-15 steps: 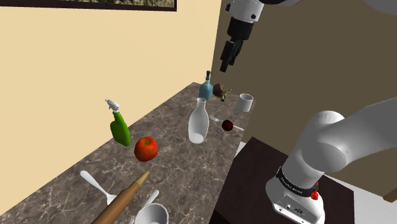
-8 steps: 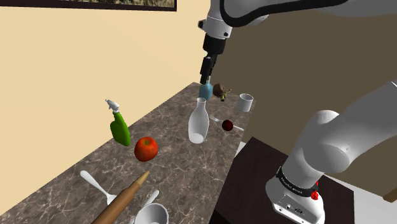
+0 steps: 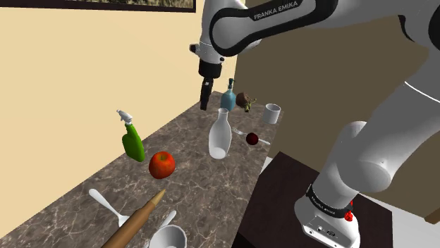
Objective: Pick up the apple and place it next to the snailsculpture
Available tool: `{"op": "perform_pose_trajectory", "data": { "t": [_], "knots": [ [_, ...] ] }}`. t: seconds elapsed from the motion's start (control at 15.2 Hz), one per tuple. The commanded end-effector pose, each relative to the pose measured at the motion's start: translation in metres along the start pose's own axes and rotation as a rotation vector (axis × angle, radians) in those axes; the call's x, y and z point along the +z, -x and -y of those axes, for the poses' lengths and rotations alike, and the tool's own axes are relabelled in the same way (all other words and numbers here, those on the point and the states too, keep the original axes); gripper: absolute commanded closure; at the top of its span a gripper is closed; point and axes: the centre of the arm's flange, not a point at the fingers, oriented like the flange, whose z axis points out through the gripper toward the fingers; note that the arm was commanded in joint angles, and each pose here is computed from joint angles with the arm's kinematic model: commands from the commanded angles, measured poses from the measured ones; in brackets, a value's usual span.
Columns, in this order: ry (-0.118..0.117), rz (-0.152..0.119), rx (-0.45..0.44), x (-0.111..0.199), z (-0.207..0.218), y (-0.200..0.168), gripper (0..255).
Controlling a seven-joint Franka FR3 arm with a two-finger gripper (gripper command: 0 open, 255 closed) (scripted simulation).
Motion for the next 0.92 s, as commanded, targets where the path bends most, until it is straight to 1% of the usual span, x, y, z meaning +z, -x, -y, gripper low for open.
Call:
{"op": "perform_pose_trajectory", "data": {
  "t": [0.0,0.4,0.86],
  "knots": [
    [-0.005,0.004,-0.056,0.019,0.008,-0.018,0],
    [-0.020,0.020,-0.221,0.076,0.031,-0.070,0],
    [-0.039,0.039,-0.413,0.143,0.070,-0.123,0]
  ]
}}
